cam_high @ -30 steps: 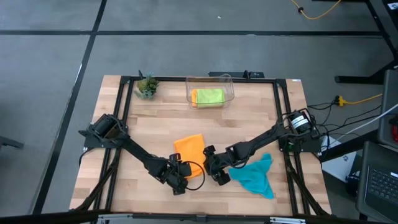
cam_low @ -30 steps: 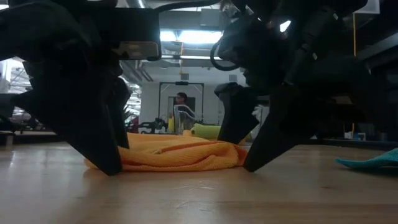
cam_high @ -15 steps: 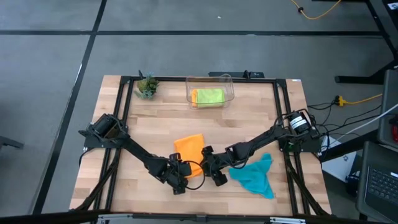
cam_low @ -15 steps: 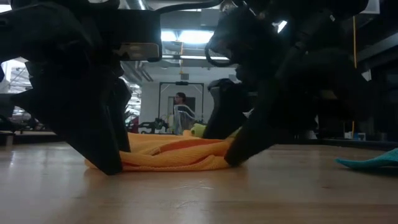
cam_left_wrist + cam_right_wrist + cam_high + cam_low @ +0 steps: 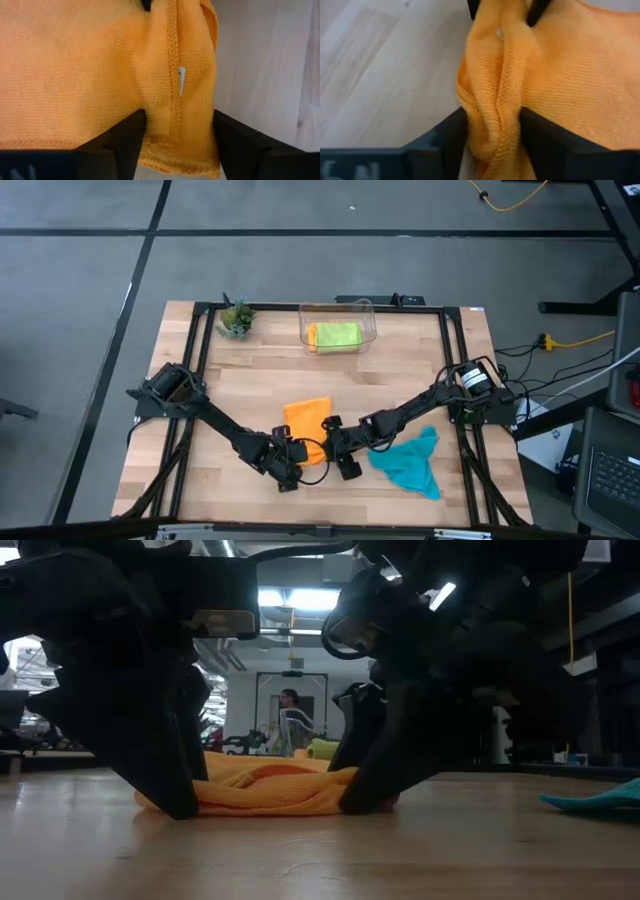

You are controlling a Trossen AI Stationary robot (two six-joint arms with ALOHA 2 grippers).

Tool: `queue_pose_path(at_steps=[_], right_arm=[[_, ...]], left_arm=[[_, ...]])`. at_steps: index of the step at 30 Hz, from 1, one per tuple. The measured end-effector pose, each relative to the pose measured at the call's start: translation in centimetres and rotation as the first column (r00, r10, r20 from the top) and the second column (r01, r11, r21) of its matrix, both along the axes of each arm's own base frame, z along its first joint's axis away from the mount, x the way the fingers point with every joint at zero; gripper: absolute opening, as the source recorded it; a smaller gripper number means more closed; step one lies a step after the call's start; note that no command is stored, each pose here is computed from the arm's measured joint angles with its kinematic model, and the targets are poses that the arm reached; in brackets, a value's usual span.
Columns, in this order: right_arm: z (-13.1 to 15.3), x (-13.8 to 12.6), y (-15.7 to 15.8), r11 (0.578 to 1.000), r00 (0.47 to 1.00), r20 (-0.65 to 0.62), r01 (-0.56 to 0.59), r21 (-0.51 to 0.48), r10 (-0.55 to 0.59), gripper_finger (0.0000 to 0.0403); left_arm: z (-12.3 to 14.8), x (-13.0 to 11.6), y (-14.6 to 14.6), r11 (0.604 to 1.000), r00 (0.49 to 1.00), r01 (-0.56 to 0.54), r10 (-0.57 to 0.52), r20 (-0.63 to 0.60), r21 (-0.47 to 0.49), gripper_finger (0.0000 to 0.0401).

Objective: Fold microfiber towels
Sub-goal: Fold the orange microfiber cloth

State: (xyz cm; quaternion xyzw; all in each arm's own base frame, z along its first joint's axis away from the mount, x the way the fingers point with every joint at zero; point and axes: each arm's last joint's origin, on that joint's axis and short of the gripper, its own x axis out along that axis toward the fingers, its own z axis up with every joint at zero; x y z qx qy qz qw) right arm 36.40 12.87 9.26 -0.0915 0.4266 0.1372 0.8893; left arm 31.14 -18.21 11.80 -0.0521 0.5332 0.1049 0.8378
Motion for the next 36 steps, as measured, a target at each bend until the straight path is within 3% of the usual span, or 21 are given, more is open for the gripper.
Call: queue_pose_path(at_steps=[12,17,26,36], right_arm=[[0.0,0.0,-0.1,0.999,0.999,0.002,0.050,0.009,-0.050,0.0018],[-0.1,0.0,-0.1,0.997,0.997,-0.005,0.073,0.032,-0.073,0.0016],[1.1,-0.2,-0.1,0.988,0.994,-0.015,0.111,0.105,-0.110,0.0012],[3.2,-0.8,0.6,0.931,0.991,-0.106,0.112,0.347,-0.079,0.0012]], left_arm=[[-0.1,-0.4,0.0,1.000,1.000,0.005,-0.005,-0.016,0.027,0.0074],[-0.1,-0.5,-0.1,0.999,1.000,0.007,-0.006,-0.021,0.035,0.0009],[0.8,0.1,-0.3,0.999,0.999,0.018,-0.020,-0.045,-0.031,0.0001],[4.0,2.0,-2.2,0.979,0.997,0.070,-0.076,-0.022,-0.193,0.0000]])
